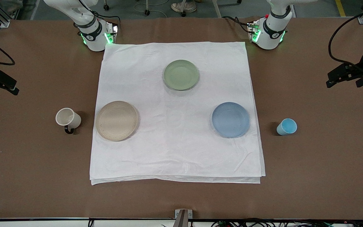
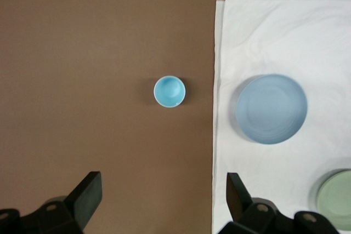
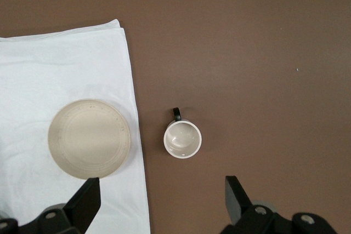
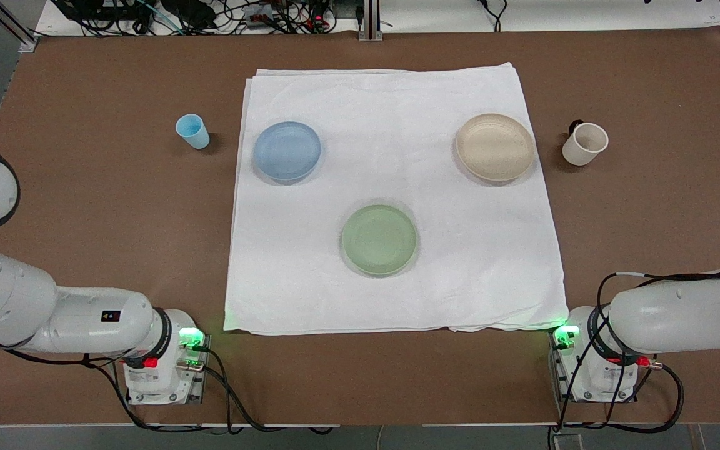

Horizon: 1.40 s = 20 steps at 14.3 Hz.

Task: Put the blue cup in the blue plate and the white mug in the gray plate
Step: 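Reach the left gripper toward the blue cup while the right gripper reaches the mug, then lower the left gripper onto the blue cup while the right gripper lowers to the mug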

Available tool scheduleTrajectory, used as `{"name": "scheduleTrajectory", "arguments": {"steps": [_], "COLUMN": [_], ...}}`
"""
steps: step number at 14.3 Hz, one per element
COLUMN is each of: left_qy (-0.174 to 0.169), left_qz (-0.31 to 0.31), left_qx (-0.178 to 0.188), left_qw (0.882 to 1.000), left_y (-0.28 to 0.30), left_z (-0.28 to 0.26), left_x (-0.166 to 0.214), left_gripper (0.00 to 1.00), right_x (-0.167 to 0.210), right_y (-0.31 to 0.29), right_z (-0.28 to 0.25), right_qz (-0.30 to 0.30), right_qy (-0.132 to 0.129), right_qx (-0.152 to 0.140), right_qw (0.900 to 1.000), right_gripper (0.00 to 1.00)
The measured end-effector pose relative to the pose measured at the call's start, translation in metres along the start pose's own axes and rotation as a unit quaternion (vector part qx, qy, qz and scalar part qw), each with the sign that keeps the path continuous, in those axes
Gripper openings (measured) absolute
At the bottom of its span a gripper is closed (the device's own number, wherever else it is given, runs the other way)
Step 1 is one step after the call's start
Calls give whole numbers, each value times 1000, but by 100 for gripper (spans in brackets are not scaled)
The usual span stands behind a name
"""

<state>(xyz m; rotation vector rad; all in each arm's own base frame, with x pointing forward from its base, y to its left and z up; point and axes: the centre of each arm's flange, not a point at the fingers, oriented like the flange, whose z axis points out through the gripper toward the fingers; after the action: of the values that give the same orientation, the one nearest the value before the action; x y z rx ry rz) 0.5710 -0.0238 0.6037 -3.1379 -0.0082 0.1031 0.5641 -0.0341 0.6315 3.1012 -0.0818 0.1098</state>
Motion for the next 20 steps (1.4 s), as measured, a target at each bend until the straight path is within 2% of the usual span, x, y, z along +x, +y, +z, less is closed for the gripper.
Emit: {"name": "scheduleTrajectory", "arguments": {"steps": [2, 4, 11, 14, 17, 20], "left_qy": [-30, -38, -16, -11, -1, 7], "left_qz": [-5, -13, -57, -73, -76, -79], "left_qx": [0, 0, -1, 0, -2, -4], "left_qw": [1000, 999, 998, 997, 997, 997], "left_y": [-5, -14, -11, 18, 24, 20], "left_z": [53, 108, 251, 289, 324, 352], "left_x": [22, 37, 25, 23, 25, 27], "left_gripper": [100, 100, 100, 100, 100, 99], "right_x": [9, 23, 57, 69, 79, 82], "right_y": [-2, -6, -14, -4, 6, 10], "right_z": [17, 48, 164, 205, 258, 324], "right_qz": [-1, -3, -7, 1, 7, 9], "right_qy": [-9, -27, -107, -117, -128, -152], "right_qx": [-1, -4, -12, -16, -19, -22], "right_qw": [1000, 1000, 994, 993, 992, 988], "right_gripper": [100, 100, 100, 100, 100, 100]}}
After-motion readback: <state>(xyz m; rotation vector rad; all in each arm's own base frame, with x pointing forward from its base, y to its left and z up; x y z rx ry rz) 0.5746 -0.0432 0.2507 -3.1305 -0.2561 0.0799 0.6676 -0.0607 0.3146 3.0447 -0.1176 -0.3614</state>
